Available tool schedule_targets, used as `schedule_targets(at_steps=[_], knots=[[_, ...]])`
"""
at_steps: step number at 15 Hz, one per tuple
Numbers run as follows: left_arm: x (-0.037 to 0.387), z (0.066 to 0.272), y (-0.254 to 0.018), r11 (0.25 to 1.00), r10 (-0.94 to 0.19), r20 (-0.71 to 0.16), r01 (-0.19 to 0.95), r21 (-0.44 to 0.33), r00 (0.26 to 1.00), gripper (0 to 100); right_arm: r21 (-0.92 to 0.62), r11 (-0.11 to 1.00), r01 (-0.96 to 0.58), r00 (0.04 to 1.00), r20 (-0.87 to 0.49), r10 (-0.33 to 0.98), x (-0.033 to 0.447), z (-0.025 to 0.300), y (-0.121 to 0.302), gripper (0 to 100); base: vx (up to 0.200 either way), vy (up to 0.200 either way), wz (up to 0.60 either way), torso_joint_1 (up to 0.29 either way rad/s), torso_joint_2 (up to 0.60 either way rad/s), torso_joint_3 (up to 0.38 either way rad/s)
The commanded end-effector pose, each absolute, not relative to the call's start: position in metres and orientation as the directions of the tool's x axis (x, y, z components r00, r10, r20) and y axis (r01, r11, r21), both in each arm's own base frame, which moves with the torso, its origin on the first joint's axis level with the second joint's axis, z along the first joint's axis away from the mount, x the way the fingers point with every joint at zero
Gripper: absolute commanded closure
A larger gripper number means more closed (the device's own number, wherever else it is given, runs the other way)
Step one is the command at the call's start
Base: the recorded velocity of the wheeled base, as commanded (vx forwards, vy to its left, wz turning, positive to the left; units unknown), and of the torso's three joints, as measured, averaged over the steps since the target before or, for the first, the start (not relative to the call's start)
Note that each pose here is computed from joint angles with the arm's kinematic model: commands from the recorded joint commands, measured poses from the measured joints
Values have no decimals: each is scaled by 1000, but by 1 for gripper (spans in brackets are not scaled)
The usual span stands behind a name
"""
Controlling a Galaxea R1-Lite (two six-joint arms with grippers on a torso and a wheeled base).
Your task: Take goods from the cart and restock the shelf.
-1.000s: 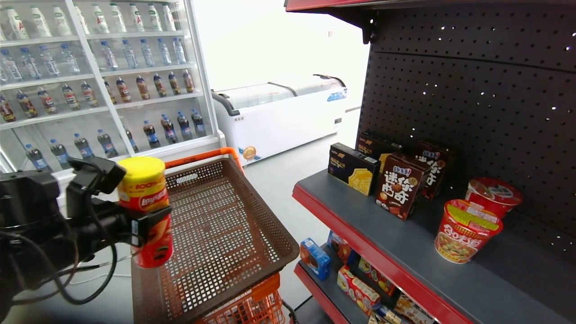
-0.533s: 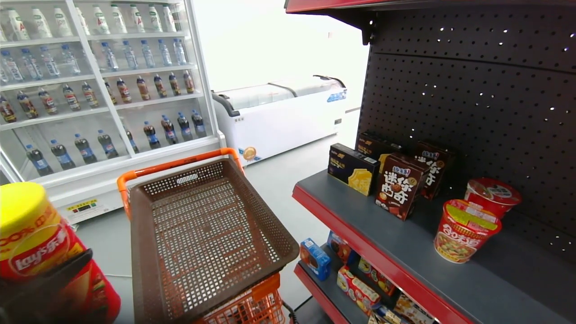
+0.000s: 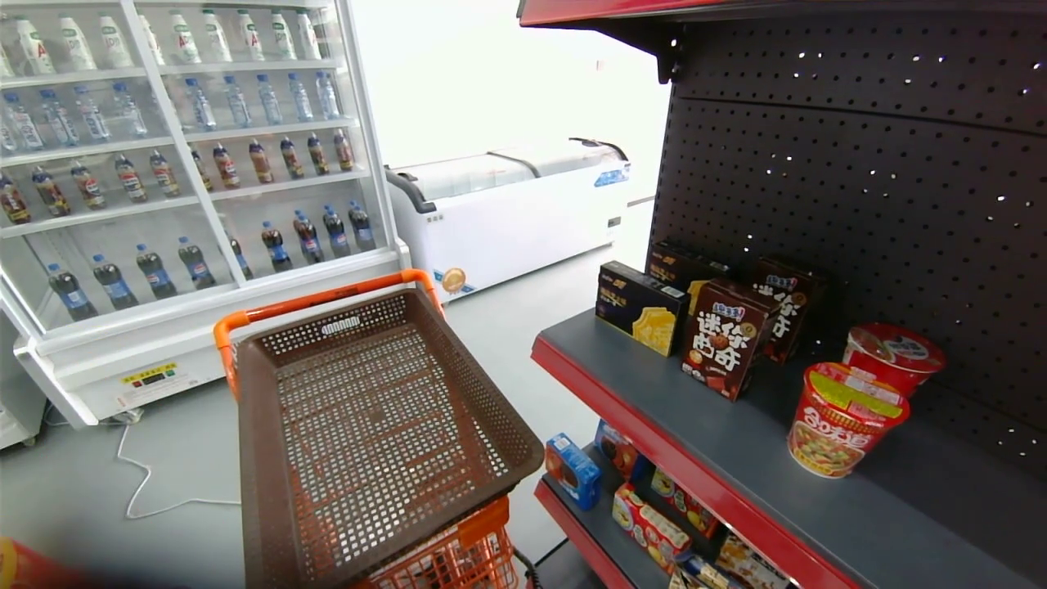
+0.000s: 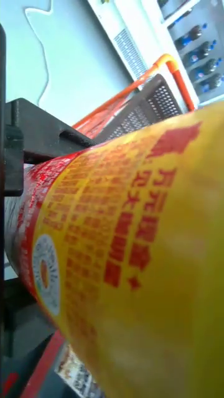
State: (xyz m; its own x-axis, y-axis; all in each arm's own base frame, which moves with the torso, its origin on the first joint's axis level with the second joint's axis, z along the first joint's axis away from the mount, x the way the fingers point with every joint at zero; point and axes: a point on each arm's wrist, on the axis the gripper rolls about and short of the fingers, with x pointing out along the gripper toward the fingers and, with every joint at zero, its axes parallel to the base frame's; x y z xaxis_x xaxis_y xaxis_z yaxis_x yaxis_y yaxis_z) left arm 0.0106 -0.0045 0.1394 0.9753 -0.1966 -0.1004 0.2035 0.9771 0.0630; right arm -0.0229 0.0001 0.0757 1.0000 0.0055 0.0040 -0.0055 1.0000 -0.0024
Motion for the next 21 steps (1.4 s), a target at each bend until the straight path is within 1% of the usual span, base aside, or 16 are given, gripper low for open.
schedule_targets(at_steps=[1,2,3,6,21], knots=[[-12,129,-5,977,-194,-47,197,87,980,100,-3,1000,-6,1000,3,6,-23,76,0,0,0,0,-600,2,2,-2],[-13,128,-5,976,-195,-45,198,87,980,100,-3,1000,-6,1000,3,6,-23,76,0,0,0,0,-600,-2,-2,2],[-21,121,-5,977,-194,-51,197,86,980,100,-3,1000,-6,1000,3,6,-23,76,0,0,0,0,-600,2,-12,7],[-23,115,-5,977,-194,-68,199,82,979,100,-3,1000,-6,1000,3,6,-23,76,0,0,0,0,-600,6,2,4],[-23,112,-5,976,-200,-75,205,76,977,100,-3,1000,-6,1000,3,6,-23,76,0,0,0,0,-600,3,2,2]])
